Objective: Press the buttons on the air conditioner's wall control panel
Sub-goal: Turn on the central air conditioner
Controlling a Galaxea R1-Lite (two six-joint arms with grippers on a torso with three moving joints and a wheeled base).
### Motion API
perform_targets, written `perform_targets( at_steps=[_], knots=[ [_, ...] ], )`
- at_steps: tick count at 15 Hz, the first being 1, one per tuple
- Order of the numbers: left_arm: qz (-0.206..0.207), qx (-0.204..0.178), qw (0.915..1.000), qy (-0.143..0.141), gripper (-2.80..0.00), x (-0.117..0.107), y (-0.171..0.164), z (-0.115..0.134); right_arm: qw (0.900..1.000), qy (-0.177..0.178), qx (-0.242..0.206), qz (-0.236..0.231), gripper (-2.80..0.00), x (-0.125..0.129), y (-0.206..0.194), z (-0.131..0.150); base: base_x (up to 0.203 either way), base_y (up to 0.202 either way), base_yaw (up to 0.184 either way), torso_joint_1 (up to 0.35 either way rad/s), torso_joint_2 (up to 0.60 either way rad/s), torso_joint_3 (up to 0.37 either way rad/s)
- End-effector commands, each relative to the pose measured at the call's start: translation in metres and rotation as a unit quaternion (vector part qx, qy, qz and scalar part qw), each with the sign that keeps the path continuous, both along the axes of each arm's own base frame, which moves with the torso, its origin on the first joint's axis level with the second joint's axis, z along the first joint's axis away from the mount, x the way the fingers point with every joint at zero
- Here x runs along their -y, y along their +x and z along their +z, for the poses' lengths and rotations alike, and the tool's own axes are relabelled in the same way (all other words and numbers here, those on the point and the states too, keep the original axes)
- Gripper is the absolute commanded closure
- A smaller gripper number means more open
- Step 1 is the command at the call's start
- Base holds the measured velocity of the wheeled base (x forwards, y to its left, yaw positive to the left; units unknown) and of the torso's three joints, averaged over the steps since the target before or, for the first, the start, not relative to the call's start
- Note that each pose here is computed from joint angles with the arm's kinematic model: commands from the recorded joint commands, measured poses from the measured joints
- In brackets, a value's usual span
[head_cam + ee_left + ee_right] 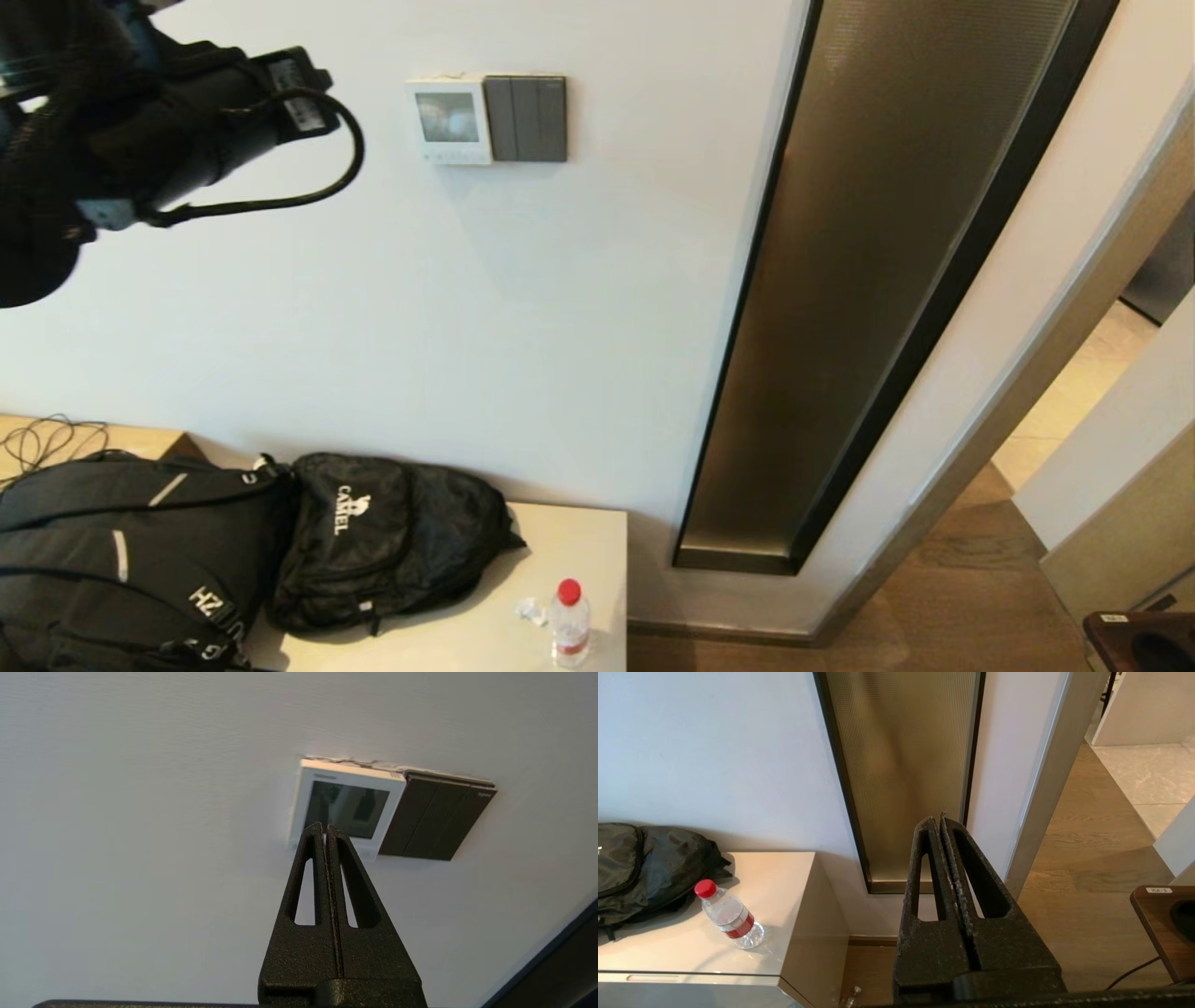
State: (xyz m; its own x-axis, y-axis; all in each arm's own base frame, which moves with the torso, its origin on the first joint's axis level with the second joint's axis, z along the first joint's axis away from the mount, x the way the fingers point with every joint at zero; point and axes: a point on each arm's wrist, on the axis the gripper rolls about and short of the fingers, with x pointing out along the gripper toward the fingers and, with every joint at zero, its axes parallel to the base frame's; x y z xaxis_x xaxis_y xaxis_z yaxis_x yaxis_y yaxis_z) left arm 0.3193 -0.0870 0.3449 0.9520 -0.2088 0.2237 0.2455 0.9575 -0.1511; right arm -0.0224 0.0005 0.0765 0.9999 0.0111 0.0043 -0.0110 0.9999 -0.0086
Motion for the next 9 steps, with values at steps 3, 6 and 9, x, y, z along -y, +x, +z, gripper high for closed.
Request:
perform_targets(
  at_steps=[3,6,9],
  knots=[
    [-0.027,-0.016,0.9995,0.003,0.0,0.047,0.072,-0.033,1.0,0.0,-0.001,0.001,0.0,0.0,0.0,0.0,0.0,0.0,0.0,0.0,0.0,0.0],
    [-0.039,-0.032,0.9987,0.008,0.0,0.063,0.083,-0.051,1.0,0.0,-0.001,0.0,0.0,0.0,0.0,0.0,0.0,0.0,0.0,0.0,0.0,0.0],
    [-0.04,-0.044,0.9982,0.01,0.0,0.065,0.087,-0.062,1.0,0.0,-0.001,0.0,0.0,0.0,0.0,0.0,0.0,0.0,0.0,0.0,0.0,0.0]
  ],
)
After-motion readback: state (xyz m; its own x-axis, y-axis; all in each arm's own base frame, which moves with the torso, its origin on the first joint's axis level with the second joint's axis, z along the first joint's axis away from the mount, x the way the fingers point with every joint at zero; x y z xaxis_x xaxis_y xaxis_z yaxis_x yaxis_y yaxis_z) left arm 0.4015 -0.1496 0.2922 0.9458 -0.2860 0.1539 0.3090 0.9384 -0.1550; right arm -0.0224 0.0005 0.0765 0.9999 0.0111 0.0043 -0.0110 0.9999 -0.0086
